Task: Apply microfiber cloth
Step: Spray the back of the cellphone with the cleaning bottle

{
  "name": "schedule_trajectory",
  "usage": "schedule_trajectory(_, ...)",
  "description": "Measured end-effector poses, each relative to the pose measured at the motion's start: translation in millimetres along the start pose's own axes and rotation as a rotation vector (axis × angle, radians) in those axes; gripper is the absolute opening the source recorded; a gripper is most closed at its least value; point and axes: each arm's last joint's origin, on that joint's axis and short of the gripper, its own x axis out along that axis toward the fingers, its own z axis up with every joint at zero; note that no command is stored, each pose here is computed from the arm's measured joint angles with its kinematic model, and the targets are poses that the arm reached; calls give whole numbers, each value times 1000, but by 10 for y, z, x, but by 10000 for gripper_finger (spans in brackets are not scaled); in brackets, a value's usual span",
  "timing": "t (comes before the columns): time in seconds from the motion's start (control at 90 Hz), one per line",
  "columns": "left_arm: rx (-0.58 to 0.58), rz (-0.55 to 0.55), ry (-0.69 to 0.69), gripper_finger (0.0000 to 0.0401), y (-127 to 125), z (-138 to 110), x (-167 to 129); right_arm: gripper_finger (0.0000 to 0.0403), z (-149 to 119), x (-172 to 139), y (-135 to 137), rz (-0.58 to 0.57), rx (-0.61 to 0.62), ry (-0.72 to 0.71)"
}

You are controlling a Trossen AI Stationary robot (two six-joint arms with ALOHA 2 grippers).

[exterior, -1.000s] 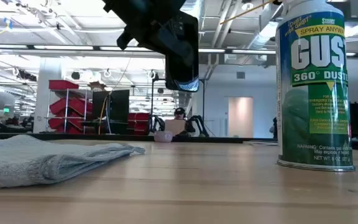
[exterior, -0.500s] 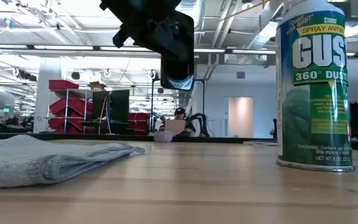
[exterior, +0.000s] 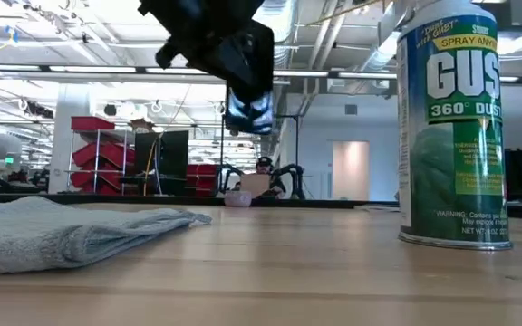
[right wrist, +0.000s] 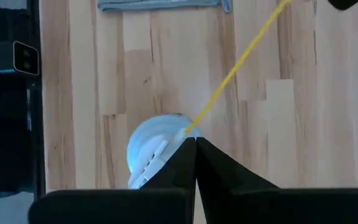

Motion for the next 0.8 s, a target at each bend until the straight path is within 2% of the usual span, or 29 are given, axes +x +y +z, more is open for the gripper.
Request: schedule_trajectory(0.8,-37,-2,-16,2,-49,-59,-102,0,49,-3,27,39,-32,-46)
